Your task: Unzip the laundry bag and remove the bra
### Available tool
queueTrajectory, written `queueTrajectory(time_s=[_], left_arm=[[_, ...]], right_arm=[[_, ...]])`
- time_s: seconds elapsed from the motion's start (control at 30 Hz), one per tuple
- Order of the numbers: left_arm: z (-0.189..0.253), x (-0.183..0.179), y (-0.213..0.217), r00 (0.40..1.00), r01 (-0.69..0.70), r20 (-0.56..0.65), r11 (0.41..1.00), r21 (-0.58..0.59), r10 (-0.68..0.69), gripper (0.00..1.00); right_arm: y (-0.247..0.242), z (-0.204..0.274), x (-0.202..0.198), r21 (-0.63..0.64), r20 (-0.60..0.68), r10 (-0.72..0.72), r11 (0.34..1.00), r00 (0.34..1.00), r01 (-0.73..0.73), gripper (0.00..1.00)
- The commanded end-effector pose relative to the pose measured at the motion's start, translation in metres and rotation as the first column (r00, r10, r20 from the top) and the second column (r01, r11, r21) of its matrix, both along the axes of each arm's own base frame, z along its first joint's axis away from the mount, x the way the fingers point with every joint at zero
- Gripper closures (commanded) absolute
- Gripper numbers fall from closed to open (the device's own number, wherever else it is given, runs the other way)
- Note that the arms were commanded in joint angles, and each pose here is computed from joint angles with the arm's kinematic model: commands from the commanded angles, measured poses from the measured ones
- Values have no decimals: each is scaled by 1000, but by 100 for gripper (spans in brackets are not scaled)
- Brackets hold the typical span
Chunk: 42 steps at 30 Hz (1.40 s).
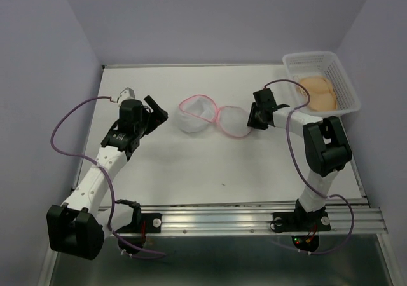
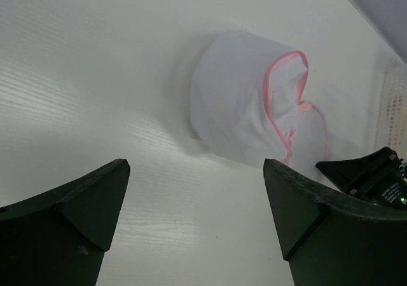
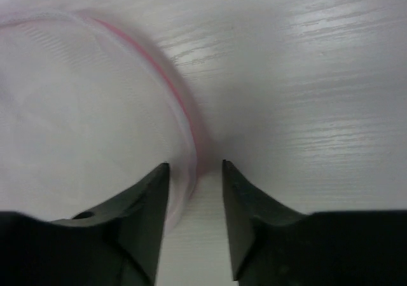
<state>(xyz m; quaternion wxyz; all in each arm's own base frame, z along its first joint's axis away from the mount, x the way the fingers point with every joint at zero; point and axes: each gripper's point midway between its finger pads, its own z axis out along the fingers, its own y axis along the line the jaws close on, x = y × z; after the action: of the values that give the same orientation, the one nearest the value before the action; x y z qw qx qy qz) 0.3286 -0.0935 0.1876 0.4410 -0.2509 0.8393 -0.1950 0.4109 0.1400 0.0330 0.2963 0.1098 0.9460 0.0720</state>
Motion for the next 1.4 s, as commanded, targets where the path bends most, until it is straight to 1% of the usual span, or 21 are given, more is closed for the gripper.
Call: queueTrajectory(time_s=[0.0,0.07,0.17,0.23,0.43,0.47,0.53,0.57,0.67,0.83,0.87,0.93,0.97,1.0,1.03,1.07,1.13,1.17,1.27,1.33,1.37], left_arm=[[10,2,6,999,-27,40,1000,3,27,1],[11,3,7,999,-31,42,999,12,30,1],[13,4,10,998,-42,47,999,19,41,1],[13,3,10,998,-43,47,999,21,42,1],[6,4,4,999,-10,40,1000,9,9,1],[5,4,3,999,-6,39,1000,6,6,1],[-1,5,1,1000,8,29,1000,5,-8,1],[-3,4,0,1000,15,25,1000,8,-15,1],[-12,3,-5,999,36,11,999,-4,-36,1],[-22,4,-15,996,86,-3,996,-22,-86,1],[-25,5,-16,996,91,-14,996,-22,-91,1],[-28,5,-15,996,91,-22,996,-20,-92,1],[-30,5,-17,995,95,-27,995,-24,-95,1],[-32,4,-16,995,94,-30,995,-25,-95,1],[-32,4,-16,995,94,-32,995,-26,-94,1],[-34,4,-17,995,94,-35,995,-25,-95,1],[-36,3,-15,995,87,-38,996,-24,-88,1],[-37,2,-14,996,83,-39,996,-21,-84,1],[-43,-3,-13,996,78,-51,997,-29,-79,1],[-55,-11,-14,994,79,-70,996,-47,-82,1],[-58,-14,-16,993,83,-77,995,-56,-87,1]], right_arm=[[1,2,10,-16,38,-44,999,998,45,70],[0,0,11,-24,42,-45,999,998,46,84],[-11,10,14,-75,79,-54,995,995,60,99],[-23,26,18,-132,130,-65,988,989,83,99],[-58,122,33,-322,280,-41,937,959,133,99],[-65,128,29,-372,260,-23,920,965,122,99],[-78,150,32,-430,280,-40,888,959,163,98],[-83,152,27,-475,254,-21,868,967,144,98],[-86,172,28,-534,252,23,837,967,119,98],[-61,199,37,-628,248,129,776,960,58,97],[-53,196,39,-683,210,175,730,962,17,95],[-42,205,44,-719,212,195,695,958,18,95],[-33,197,45,-766,168,221,643,961,-14,95],[-27,204,48,-782,179,224,623,958,0,95],[-25,207,48,-813,171,220,582,961,11,95],[-18,199,51,-844,129,236,536,963,-18,95],[4,209,52,-865,142,265,502,954,-11,96],[22,202,52,-879,121,296,475,947,-36,95],[43,212,52,-897,155,299,442,942,7,95],[63,204,50,-918,130,329,396,935,-11,95],[68,213,51,-924,151,325,382,934,16,95]])
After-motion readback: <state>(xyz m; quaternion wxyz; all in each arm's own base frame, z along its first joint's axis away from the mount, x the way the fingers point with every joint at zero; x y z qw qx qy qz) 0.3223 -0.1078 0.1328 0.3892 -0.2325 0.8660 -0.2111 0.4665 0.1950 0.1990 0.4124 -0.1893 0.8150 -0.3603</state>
